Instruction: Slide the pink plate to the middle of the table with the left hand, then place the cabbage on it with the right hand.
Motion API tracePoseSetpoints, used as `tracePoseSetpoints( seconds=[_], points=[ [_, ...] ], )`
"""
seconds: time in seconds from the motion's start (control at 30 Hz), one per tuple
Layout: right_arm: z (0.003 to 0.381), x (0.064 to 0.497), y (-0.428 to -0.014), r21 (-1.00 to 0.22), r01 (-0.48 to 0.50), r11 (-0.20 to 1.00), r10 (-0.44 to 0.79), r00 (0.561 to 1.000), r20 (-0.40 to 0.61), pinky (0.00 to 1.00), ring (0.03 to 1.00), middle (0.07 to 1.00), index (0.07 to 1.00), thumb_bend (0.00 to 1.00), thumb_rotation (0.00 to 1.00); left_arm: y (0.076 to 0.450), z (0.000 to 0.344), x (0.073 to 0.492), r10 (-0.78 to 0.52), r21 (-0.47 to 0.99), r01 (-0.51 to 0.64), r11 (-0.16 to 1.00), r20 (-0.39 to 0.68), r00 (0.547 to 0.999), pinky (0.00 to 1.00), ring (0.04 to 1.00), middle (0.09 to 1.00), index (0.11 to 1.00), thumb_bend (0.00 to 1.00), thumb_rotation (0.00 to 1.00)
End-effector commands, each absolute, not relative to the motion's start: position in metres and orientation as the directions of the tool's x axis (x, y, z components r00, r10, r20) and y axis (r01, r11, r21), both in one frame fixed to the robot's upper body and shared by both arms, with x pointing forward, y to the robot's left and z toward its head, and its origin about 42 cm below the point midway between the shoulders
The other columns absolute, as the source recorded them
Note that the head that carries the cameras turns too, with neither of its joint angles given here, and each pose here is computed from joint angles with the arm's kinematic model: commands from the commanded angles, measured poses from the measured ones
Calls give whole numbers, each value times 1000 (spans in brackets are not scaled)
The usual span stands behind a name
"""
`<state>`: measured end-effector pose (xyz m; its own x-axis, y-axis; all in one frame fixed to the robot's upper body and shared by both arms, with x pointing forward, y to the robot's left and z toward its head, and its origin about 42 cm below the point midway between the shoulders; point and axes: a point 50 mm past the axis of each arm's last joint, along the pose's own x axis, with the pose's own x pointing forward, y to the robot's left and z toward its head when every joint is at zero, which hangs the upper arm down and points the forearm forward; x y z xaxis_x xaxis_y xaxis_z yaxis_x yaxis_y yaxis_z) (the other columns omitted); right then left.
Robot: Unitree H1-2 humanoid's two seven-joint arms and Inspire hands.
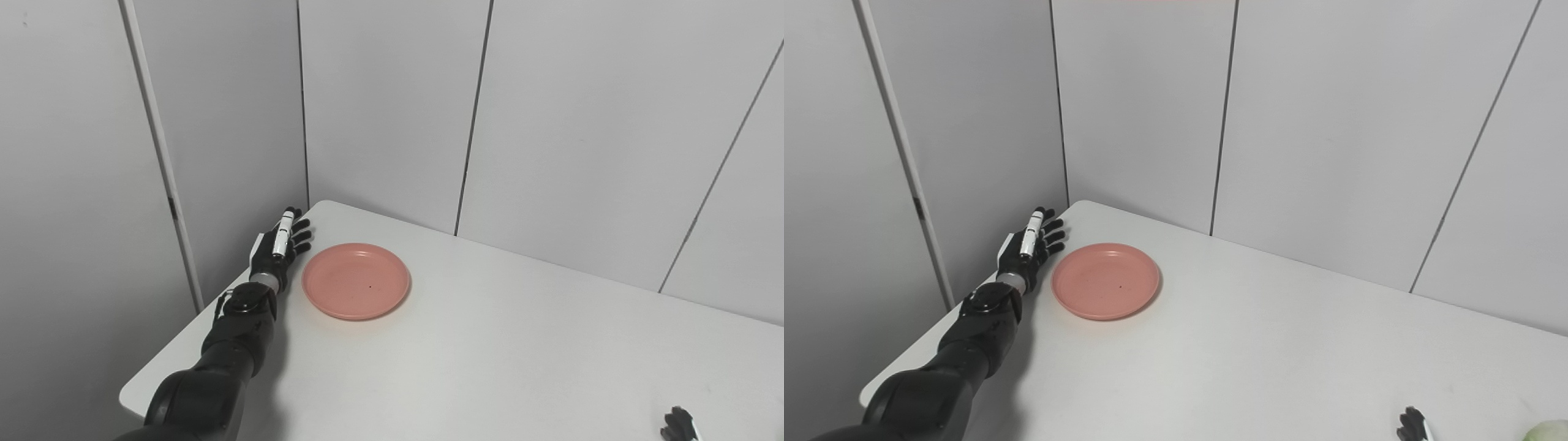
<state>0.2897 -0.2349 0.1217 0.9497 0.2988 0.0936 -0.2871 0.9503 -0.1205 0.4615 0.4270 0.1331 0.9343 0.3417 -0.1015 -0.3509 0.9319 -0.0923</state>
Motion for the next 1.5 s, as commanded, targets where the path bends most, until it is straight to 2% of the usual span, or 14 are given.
tracePoseSetpoints(
  seconds=[0.0,0.13,0.4,0.53,0.9,1.13,1.4,1.47],
  points=[
    [121,285,-236,-110,-289,951,298,952,75,1000,1000,1000,1000,210,1000,405,123,464,271,-108,-288,951,-148,951,820,846,856,850,414,1000],
    [123,285,-236,-122,-286,950,296,953,69,1000,1000,1000,1000,184,1000,393,116,462,236,-133,-257,957,-158,959,831,852,863,853,399,1000],
    [121,287,-236,-140,-282,949,296,951,85,1000,1000,1000,1000,210,1000,375,109,459,200,-146,-226,963,-172,965,829,852,859,845,391,1000],
    [122,288,-237,-140,-287,948,299,951,73,1000,1000,1000,1000,175,1000,368,106,459,155,-178,-185,966,-166,974,854,864,869,859,402,1000],
    [123,285,-232,-158,-280,947,293,954,65,1000,1000,1000,1000,158,1000,340,115,458,73,-208,-102,973,-142,987,846,858,859,846,415,1000],
    [122,287,-229,-178,-271,946,287,955,70,1000,999,1000,1000,258,1000,313,118,456,-16,-229,-14,973,-132,991,852,868,869,858,417,1000],
    [119,286,-225,-198,-263,944,282,957,72,1000,991,1000,1000,278,1000,280,120,449,-105,-235,79,969,-101,989,847,860,866,854,427,1000],
    [120,285,-224,-209,-262,942,282,956,77,1000,988,999,1000,252,1000,272,121,446,-132,-236,107,966,-94,987,846,859,865,850,424,1000]
  ],
)
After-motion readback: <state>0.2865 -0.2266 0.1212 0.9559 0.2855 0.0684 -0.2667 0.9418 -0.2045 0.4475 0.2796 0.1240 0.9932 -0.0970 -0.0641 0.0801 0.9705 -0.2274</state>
